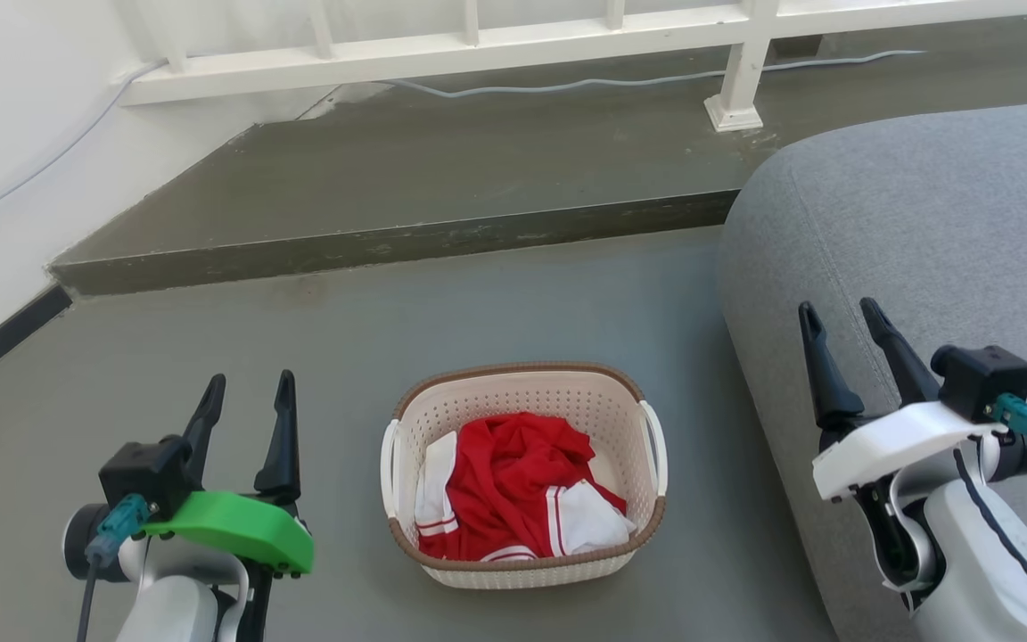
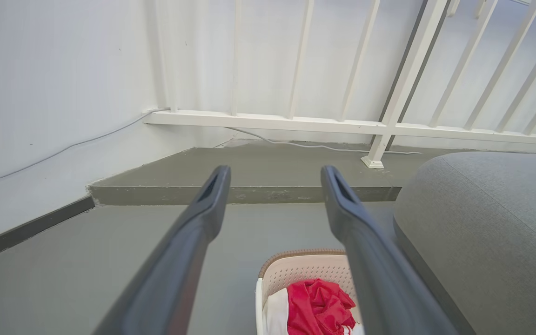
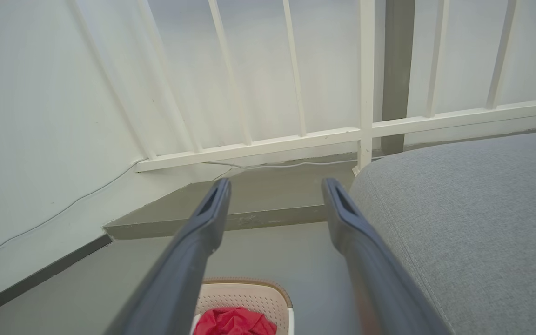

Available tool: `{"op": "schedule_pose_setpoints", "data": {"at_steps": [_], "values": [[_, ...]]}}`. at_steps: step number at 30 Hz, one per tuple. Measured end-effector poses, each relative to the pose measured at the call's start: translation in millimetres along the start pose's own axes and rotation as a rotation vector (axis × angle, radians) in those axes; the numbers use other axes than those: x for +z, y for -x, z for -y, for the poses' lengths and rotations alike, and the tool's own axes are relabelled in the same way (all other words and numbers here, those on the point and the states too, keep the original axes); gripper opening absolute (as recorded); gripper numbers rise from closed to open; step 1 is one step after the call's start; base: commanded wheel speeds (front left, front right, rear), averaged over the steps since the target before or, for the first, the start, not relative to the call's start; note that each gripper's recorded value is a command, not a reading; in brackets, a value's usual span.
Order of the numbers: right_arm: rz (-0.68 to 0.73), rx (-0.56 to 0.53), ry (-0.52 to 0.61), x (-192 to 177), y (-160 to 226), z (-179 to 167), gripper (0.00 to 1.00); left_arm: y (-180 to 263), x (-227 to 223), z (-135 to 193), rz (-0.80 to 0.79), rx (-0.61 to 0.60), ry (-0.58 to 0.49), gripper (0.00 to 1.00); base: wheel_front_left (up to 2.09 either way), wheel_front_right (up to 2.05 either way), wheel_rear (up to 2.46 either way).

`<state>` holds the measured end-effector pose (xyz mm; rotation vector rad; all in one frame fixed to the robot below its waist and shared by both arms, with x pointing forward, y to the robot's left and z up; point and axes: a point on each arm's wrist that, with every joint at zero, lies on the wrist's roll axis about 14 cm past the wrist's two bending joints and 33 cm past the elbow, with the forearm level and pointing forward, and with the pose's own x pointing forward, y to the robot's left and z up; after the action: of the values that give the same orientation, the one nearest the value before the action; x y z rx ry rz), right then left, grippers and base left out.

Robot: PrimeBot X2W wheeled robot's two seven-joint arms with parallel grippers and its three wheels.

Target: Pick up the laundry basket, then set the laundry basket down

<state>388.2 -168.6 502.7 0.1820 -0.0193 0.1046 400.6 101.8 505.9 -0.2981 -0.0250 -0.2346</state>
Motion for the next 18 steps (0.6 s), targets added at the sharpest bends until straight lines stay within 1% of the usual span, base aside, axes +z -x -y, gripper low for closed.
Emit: {"op": "schedule_pose_setpoints", "data": {"at_steps": [7, 18], "values": [[0.003, -0.008, -0.002, -1.8, 5.8, -0.4, 1.0, 5.6, -2.1, 5.4, 0.003, -0.001, 0.009, 1.0, 0.0, 0.0, 0.0], [-0.008, -0.028, -0.001, -7.3, 13.3, 3.1, 1.0, 10.8, -1.7, 2.8, 0.009, 0.005, 0.002, 1.0, 0.0, 0.0, 0.0]]}}
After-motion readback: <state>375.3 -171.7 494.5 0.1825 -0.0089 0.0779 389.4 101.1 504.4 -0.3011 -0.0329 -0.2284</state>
